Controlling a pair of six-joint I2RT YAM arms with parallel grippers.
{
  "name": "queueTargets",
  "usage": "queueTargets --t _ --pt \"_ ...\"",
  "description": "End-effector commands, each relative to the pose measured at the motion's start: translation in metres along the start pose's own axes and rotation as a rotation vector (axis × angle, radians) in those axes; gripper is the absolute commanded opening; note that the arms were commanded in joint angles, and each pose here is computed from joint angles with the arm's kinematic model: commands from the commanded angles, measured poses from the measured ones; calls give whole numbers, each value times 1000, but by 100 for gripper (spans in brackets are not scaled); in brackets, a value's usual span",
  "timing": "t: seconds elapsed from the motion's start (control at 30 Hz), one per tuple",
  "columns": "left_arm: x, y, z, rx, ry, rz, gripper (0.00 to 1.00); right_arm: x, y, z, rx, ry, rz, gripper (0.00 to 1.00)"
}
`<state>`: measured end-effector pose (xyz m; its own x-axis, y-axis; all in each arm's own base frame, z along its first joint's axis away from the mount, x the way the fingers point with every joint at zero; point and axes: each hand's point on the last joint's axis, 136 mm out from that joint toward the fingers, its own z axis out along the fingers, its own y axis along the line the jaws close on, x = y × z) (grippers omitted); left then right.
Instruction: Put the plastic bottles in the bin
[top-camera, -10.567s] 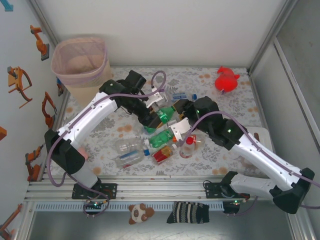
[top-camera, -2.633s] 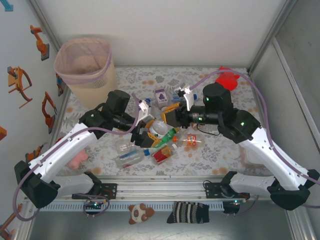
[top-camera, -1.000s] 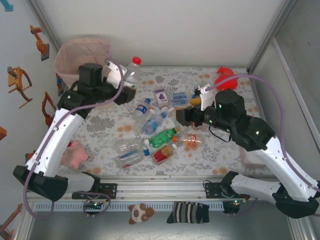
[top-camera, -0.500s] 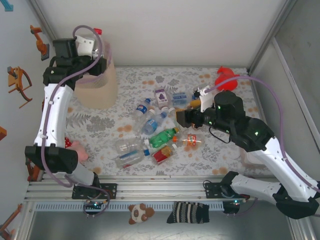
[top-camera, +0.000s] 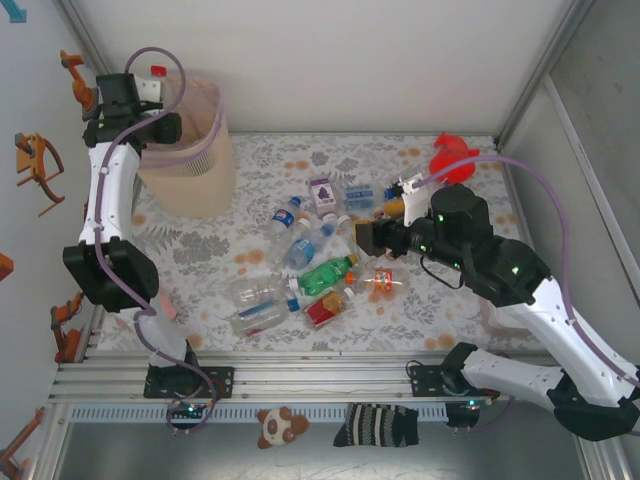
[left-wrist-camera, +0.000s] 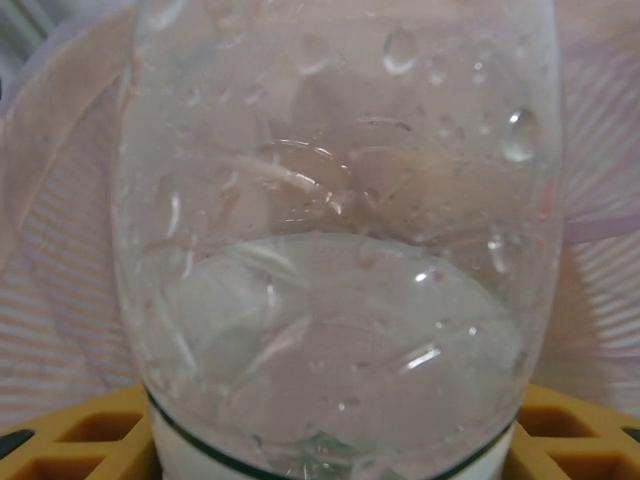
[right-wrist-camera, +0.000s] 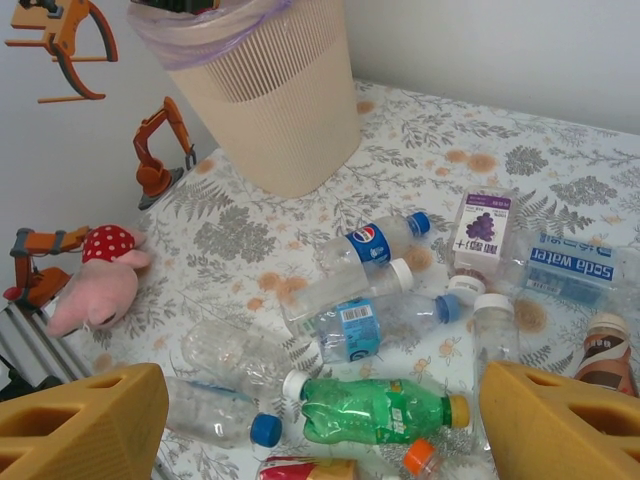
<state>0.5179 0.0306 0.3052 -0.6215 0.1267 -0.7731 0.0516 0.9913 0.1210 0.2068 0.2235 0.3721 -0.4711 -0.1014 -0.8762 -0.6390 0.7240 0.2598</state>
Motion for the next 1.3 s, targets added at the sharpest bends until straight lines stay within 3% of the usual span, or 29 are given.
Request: queueTargets --t 0.0,0.43,0.7,0.9,1.27 --pt "6 23 11 -62 39 14 58 -2 -4 1 20 -7 -11 80" --pt "56 30 68 -25 261 5 58 2 -2 15 7 29 -21 80" --pt "84 24 79 -19 384 12 62 5 -4 17 11 34 -21 80" --pt "73 24 67 -38 360 17 75 3 -2 19 0 34 -27 80" --pt "26 17 24 2 218 -22 79 -6 -5 15 22 6 -31 80"
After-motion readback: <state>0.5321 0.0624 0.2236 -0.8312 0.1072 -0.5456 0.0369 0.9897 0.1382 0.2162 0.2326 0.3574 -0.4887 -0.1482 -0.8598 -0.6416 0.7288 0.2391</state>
